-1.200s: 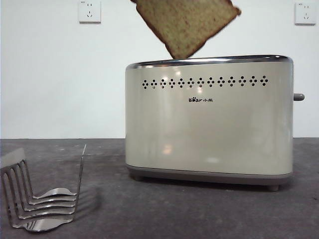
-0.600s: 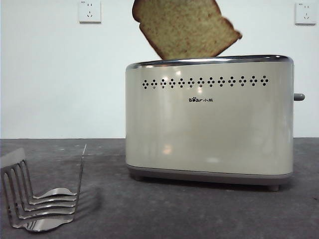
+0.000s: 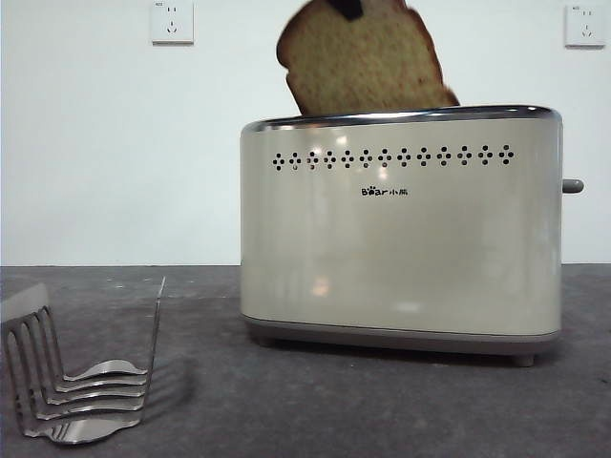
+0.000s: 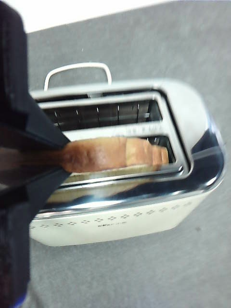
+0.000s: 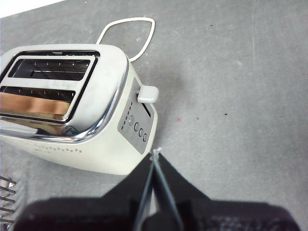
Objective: Pick up a slice of bread from the rack,put the bread on the toaster,press the button
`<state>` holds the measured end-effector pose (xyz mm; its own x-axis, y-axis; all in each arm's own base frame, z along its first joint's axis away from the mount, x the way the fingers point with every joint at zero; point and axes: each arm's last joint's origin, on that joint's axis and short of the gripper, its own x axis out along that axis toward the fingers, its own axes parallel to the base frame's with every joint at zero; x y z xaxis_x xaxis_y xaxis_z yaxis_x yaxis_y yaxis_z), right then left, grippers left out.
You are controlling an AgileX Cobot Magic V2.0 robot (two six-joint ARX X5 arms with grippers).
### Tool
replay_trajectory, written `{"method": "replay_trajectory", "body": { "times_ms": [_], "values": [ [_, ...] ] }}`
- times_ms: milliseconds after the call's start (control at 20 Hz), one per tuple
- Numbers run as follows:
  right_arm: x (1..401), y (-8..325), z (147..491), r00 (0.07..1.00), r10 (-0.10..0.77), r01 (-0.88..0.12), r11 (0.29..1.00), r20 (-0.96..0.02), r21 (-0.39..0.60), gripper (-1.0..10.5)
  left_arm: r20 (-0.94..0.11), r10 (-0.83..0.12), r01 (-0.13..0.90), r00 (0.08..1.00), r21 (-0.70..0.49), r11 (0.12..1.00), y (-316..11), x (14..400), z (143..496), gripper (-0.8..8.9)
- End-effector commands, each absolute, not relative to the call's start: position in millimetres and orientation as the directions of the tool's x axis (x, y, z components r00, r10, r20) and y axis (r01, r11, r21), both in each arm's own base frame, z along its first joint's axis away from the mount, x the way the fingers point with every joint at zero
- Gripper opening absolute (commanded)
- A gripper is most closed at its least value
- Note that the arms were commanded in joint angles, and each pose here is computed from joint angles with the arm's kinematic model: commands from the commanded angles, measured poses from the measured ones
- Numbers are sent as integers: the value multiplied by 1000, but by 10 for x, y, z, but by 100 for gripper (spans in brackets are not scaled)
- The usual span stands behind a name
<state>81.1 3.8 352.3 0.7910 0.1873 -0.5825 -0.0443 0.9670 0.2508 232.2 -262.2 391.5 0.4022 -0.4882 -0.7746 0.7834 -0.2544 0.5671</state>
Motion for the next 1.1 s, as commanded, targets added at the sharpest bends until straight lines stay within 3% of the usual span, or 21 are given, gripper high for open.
{"method": "replay_trajectory", "body": {
  "times_ms": [50,350,850,900,1100],
  "values": [
    [804,40,3537,793,191,-55,968,-578,245,0,-803,-439,796,403,545,-265,-2754,2369,3758,-9],
    [795,40,3525,785,191,-62,971,-590,231,0,-834,-416,810,364,503,-300,-2964,2426,3518,-9],
    [799,40,3530,789,191,-66,971,-585,229,0,-806,-460,807,374,527,-268,-3122,2376,3493,6],
    [799,40,3530,788,191,-66,971,-585,229,0,-806,-460,808,374,526,-266,-3122,2376,3493,31],
    [796,40,3526,785,191,-65,971,-589,229,0,-802,-461,806,380,532,-262,-3119,2375,3504,313]
  ]
}}
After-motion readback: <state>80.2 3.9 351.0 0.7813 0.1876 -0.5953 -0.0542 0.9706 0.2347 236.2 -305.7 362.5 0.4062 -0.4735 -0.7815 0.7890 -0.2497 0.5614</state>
